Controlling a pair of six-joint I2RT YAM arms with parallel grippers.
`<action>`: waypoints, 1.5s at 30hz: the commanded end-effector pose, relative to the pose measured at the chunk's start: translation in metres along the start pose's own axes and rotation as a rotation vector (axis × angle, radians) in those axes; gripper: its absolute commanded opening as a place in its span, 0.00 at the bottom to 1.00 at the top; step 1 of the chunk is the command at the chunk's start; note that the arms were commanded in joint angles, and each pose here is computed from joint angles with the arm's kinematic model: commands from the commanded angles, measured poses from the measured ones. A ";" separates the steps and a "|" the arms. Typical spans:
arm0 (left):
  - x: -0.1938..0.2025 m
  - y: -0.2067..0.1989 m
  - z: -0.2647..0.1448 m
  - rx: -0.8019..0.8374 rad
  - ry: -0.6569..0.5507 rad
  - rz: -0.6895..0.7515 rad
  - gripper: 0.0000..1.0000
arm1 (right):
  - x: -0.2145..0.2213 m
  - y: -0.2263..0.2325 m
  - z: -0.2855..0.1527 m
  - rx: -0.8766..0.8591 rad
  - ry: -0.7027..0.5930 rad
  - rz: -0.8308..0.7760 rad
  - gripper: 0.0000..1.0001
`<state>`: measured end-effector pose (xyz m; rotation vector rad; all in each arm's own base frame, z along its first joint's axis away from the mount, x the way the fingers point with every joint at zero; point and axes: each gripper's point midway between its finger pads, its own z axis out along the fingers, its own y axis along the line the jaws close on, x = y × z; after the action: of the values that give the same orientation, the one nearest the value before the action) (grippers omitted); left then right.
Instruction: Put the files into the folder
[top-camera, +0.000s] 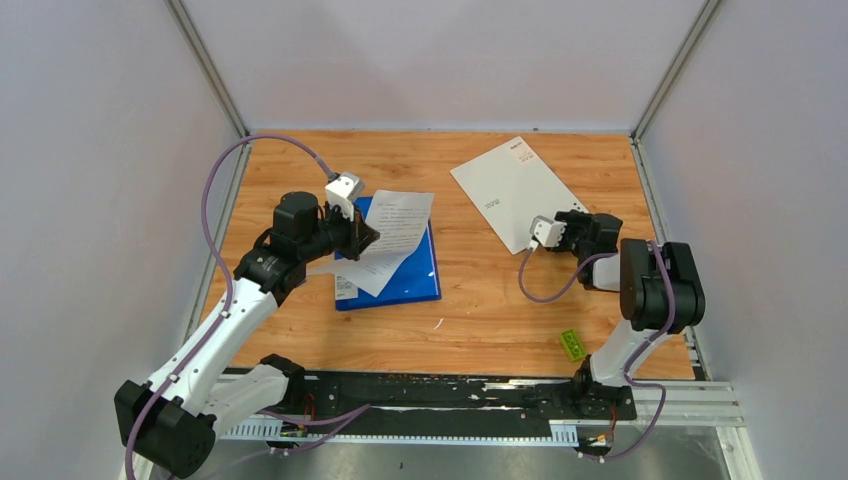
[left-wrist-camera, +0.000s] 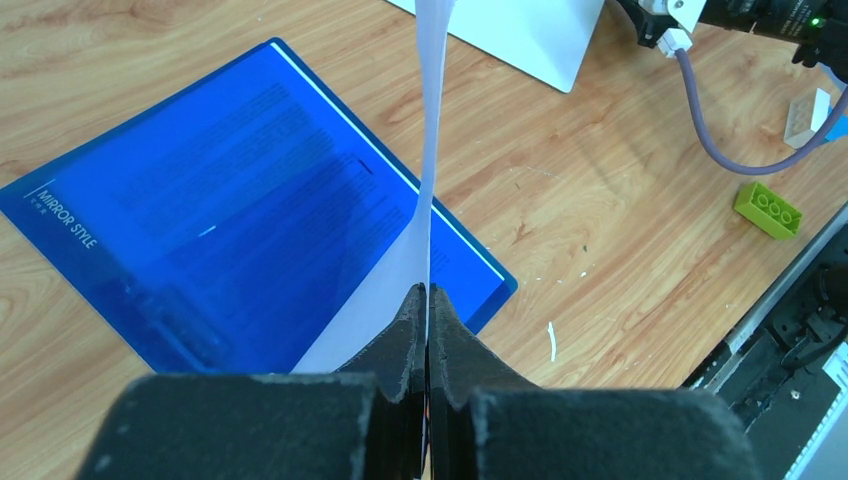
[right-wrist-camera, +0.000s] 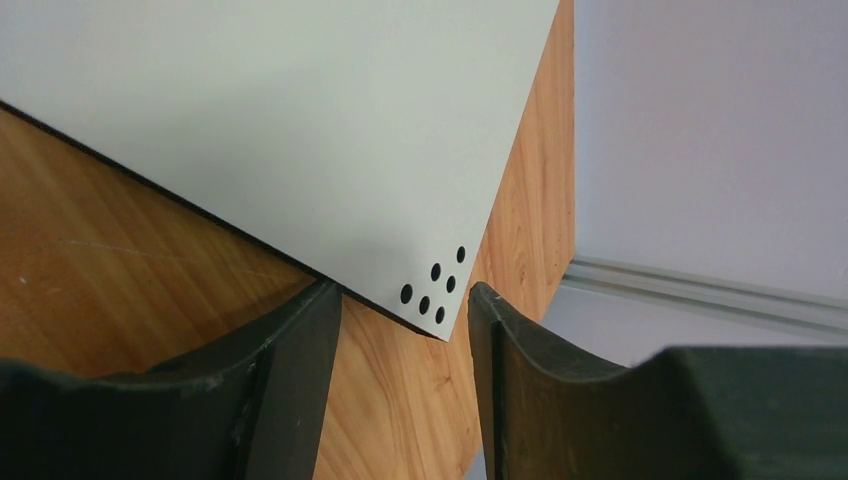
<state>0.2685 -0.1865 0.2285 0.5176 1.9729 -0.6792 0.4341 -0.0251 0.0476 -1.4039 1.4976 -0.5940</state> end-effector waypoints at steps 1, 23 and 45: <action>-0.013 -0.004 -0.001 0.011 -0.036 0.006 0.00 | -0.024 -0.014 0.008 0.048 -0.097 -0.102 0.49; -0.015 0.012 -0.008 -0.078 -0.063 0.003 0.00 | -0.096 -0.047 0.027 0.206 -0.254 0.070 0.00; -0.012 0.008 -0.007 -0.050 -0.064 -0.023 0.00 | -0.037 -0.023 0.036 0.113 -0.130 -0.113 0.50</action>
<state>0.2738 -0.1723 0.2295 0.4364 1.9734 -0.6137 0.4645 0.0138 0.0672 -1.3580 1.3153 -0.5917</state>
